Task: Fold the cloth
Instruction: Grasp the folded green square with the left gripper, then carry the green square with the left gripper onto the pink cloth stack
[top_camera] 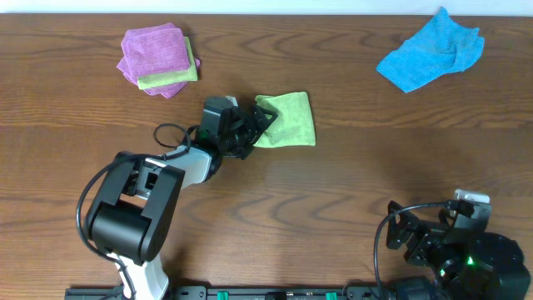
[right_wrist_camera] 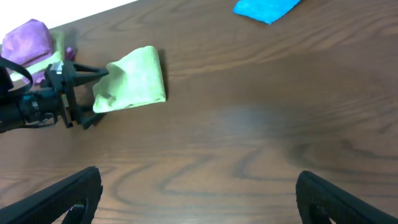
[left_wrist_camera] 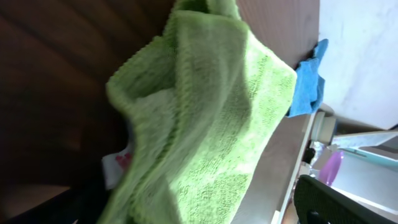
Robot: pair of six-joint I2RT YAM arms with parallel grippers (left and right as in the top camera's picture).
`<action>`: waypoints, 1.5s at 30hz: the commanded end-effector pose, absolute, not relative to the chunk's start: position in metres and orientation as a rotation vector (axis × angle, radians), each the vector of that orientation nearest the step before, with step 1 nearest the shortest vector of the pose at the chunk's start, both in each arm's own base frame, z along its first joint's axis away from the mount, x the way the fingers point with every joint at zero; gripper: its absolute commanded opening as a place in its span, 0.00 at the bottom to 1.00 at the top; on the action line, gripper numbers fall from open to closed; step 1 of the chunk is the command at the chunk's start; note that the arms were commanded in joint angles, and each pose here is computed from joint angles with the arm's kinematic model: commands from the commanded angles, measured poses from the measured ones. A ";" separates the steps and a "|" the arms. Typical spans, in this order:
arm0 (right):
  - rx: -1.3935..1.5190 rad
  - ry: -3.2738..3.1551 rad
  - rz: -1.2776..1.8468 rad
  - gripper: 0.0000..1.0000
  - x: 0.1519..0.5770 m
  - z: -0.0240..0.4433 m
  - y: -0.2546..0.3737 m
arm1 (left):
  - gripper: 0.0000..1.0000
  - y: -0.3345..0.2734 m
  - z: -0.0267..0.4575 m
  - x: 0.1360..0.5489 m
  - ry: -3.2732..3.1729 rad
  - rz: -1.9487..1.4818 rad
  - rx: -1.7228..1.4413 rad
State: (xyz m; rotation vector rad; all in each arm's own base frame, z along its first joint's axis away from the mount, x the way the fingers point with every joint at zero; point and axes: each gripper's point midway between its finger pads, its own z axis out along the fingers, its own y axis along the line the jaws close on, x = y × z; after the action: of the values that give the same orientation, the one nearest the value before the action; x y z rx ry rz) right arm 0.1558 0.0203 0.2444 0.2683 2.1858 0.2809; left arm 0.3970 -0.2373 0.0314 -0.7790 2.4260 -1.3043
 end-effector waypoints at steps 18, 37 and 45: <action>0.261 2.177 0.307 0.99 0.155 0.247 0.023 | 0.27 -0.247 -0.057 0.373 2.540 -1.152 -0.871; 0.265 2.207 0.299 0.99 0.152 0.239 0.023 | 0.06 -0.255 0.058 0.464 2.354 -1.405 -0.506; 0.266 2.211 0.298 0.99 0.152 0.238 0.023 | 0.06 -0.231 0.120 0.514 2.352 -1.335 -0.437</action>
State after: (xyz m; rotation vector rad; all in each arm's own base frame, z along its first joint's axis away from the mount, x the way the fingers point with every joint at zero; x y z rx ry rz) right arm 0.1525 0.0238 0.2398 0.2581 2.2112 0.3012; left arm 0.4954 -0.2352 0.0812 -0.5733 2.4211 -1.3347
